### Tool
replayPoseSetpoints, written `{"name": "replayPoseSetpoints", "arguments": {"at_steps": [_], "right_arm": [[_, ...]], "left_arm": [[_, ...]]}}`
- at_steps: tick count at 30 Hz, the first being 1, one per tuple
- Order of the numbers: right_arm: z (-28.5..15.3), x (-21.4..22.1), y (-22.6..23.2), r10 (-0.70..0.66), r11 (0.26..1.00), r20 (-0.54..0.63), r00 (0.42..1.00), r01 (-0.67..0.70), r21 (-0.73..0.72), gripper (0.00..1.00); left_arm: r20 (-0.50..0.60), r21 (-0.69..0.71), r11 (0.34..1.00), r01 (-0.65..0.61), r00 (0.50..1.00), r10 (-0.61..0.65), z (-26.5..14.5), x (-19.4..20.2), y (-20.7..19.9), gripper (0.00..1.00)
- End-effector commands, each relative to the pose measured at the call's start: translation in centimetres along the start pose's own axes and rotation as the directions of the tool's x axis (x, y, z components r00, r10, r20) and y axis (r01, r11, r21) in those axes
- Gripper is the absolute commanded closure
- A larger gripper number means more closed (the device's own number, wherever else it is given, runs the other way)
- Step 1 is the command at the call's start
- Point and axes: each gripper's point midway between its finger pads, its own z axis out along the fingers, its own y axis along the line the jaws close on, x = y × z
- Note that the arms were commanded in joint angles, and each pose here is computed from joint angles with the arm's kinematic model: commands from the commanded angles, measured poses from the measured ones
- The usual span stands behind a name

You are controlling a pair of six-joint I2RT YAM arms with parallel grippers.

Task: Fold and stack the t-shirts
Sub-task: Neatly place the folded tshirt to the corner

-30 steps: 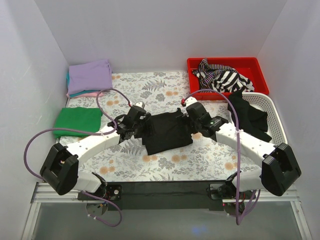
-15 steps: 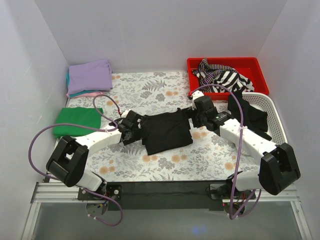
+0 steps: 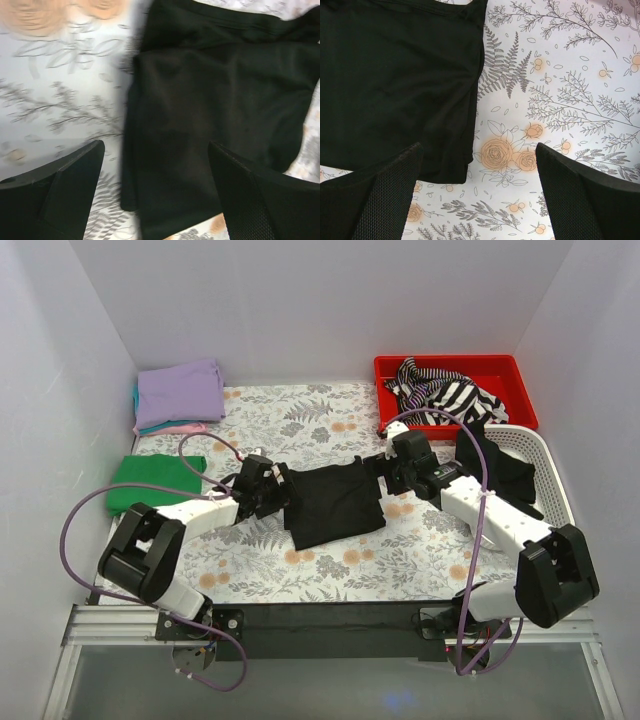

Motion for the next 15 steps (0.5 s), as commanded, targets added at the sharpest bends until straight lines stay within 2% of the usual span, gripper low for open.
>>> {"name": "replayPoseSetpoints", "arguments": {"at_steps": [1, 7, 13, 15], "right_arm": [[0.6, 0.1, -0.1, 0.001, 1.000, 0.008, 1.000, -0.001, -0.007, 0.02], [1.1, 0.7, -1.4, 0.020, 0.999, -0.014, 1.000, -0.019, 0.038, 0.02], [1.7, 1.3, -1.5, 0.025, 0.999, -0.035, 0.999, -0.024, 0.032, 0.01], [1.7, 1.6, -1.5, 0.025, 0.999, -0.041, 0.999, -0.024, 0.031, 0.02]], "left_arm": [[-0.126, 0.105, 0.994, 0.012, 0.992, 0.001, 0.7, 3.0, -1.0, 0.16], [-0.225, 0.192, 0.980, 0.050, 0.974, -0.005, 0.4, 5.7, -1.9, 0.18], [-0.315, 0.222, 0.971, 0.093, 0.949, -0.019, 2.3, 8.1, -2.1, 0.19], [-0.330, 0.244, 0.964, 0.101, 0.944, -0.015, 3.5, 8.1, -2.8, 0.25]]}}
